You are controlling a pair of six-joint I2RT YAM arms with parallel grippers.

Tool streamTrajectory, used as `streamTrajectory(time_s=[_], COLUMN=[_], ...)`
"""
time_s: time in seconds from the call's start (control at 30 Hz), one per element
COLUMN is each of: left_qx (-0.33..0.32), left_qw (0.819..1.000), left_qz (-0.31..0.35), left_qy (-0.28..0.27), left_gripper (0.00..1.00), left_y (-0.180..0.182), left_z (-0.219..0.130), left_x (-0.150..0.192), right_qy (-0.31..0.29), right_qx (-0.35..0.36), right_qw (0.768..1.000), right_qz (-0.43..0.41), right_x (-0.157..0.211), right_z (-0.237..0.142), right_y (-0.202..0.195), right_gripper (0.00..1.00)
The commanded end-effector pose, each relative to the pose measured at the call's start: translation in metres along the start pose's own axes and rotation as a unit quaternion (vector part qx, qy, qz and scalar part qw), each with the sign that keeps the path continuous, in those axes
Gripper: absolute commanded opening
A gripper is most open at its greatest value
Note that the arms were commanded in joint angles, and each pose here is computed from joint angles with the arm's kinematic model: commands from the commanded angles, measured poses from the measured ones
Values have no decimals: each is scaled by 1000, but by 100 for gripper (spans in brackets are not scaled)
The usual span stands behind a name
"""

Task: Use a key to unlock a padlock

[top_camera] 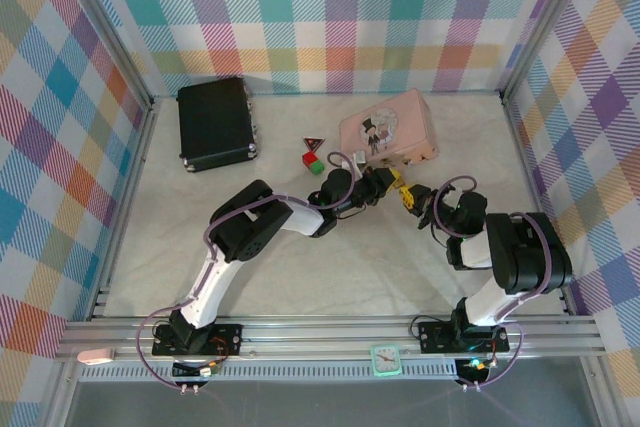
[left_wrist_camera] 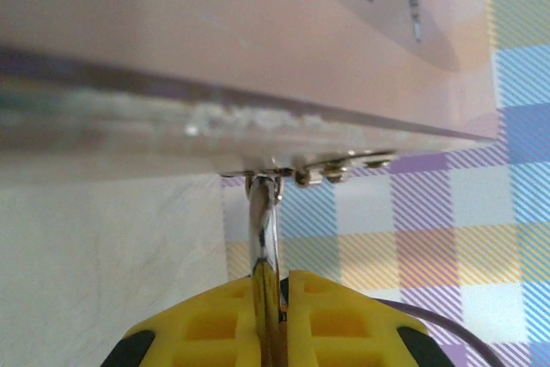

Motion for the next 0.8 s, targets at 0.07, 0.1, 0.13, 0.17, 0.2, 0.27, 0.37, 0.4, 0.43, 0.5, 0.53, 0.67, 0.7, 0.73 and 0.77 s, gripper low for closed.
streamTrajectory(time_s=[0.07,0.1,0.13,0.17,0.2,0.27,0.37,0.4,0.43,0.5,0.53,0.67,0.7,0.73,0.77], left_qx=[38,37,36,35,33,32,33,35,38,42,41,38,34,29,22], left_qw=[996,996,995,995,995,995,995,994,994,993,993,994,994,994,995], left_qz=[39,51,59,61,63,62,69,75,82,85,85,86,85,87,87], left_qy=[68,68,66,65,66,68,69,69,69,65,64,55,53,52,50], left_gripper=[0,0,0,0,0,0,0,0,0,0,0,0,0,0,0], left_y=[10,11,12,15,18,26,29,27,24,20,20,17,18,18,20], left_z=[-7,-8,-9,-9,-8,-5,-1,-1,0,1,2,1,0,-1,-2], left_x=[32,34,33,33,33,33,37,38,39,39,38,35,35,35,35], right_qy=[4,-5,-16,-25,-30,-35,-46,-49,-54,-61,-64,-66,-67,-62,-58], right_qx=[-124,-138,-158,-175,-182,-189,-192,-189,-185,-172,-164,-113,-104,-90,-85], right_qw=[987,984,980,977,975,973,971,971,971,973,974,982,984,987,989], right_qz=[104,113,120,120,123,125,133,137,140,144,144,137,128,121,109], right_x=[6,6,4,4,3,4,2,1,0,-3,-4,-8,-9,-10,-11], right_z=[-6,-9,-14,-19,-21,-24,-26,-26,-26,-26,-25,-16,-14,-10,-6], right_y=[83,91,101,111,117,126,127,123,119,108,103,72,67,60,57], right_gripper=[0,0,0,0,0,0,0,0,0,0,0,0,0,0,0])
Point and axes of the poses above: each hand's point on the last joint's axis, 136 mm out from that joint toward the fingers, its own z axis out along the fingers, its own y axis along the line the jaws close on, x = y × z, the point moved 1 cm from there along -z, back along the fingers, and after that the axes turned 9 degrees about -z, right-handed, at the moved point
